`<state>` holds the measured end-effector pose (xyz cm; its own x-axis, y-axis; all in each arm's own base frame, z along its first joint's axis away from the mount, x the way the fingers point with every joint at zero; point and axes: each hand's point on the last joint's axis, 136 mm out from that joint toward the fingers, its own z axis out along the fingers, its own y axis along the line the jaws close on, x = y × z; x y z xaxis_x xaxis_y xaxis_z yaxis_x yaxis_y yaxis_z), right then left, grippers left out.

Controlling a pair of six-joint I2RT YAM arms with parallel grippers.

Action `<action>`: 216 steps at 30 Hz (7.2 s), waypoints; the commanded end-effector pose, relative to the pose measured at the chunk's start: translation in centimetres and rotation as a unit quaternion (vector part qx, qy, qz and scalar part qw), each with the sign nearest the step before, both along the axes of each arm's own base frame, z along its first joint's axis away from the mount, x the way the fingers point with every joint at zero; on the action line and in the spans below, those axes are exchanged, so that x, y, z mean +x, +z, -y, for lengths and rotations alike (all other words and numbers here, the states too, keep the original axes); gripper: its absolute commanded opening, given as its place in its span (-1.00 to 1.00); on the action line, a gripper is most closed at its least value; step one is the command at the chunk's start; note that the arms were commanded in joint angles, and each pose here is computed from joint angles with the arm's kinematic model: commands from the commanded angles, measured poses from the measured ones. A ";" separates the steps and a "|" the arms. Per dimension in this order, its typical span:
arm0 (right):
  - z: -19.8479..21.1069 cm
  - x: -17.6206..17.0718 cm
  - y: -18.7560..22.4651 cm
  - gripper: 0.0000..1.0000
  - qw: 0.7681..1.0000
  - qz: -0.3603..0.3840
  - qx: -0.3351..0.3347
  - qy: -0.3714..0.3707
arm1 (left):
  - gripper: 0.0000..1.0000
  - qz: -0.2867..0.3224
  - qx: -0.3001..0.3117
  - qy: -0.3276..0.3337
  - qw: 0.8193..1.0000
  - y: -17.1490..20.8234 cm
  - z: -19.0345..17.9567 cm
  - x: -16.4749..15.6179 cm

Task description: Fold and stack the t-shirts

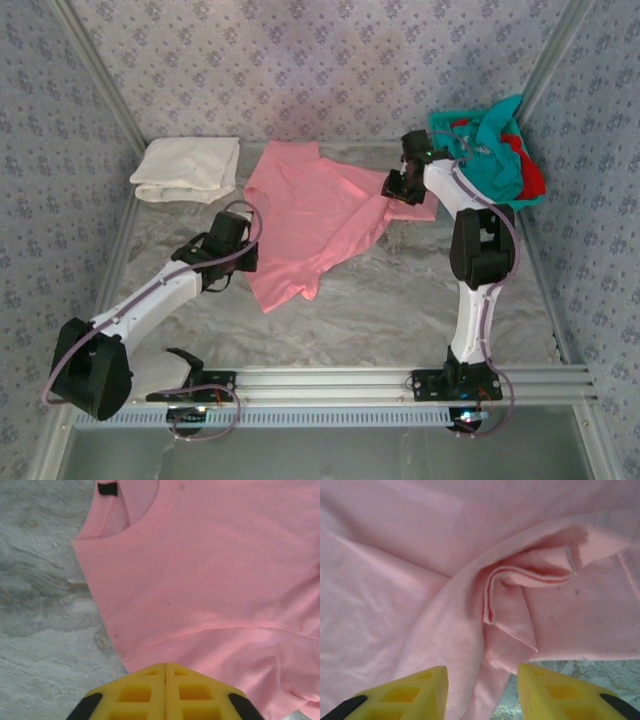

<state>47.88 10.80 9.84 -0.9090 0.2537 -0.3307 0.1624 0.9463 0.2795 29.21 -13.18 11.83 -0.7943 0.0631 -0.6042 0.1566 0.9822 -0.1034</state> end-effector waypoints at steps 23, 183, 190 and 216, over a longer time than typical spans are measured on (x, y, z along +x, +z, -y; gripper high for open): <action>0.2 4.7 -5.1 -0.35 0.997 0.032 0.059 0.027 | -0.11 -0.082 -0.072 -0.082 0.991 -6.4 8.0 -2.6; 8.7 -9.9 5.7 -0.05 0.982 0.149 0.031 -0.109 | -0.08 -0.067 -0.092 0.006 0.994 1.7 1.2 10.6; 6.0 -10.5 5.1 -0.09 0.983 0.179 -0.003 -0.044 | -0.02 -0.119 -0.080 -0.018 0.990 -2.7 4.1 10.0; 4.3 -9.8 6.0 -0.13 0.980 0.196 0.024 -0.029 | -0.43 -0.118 -0.058 -0.020 0.991 -7.8 6.1 15.3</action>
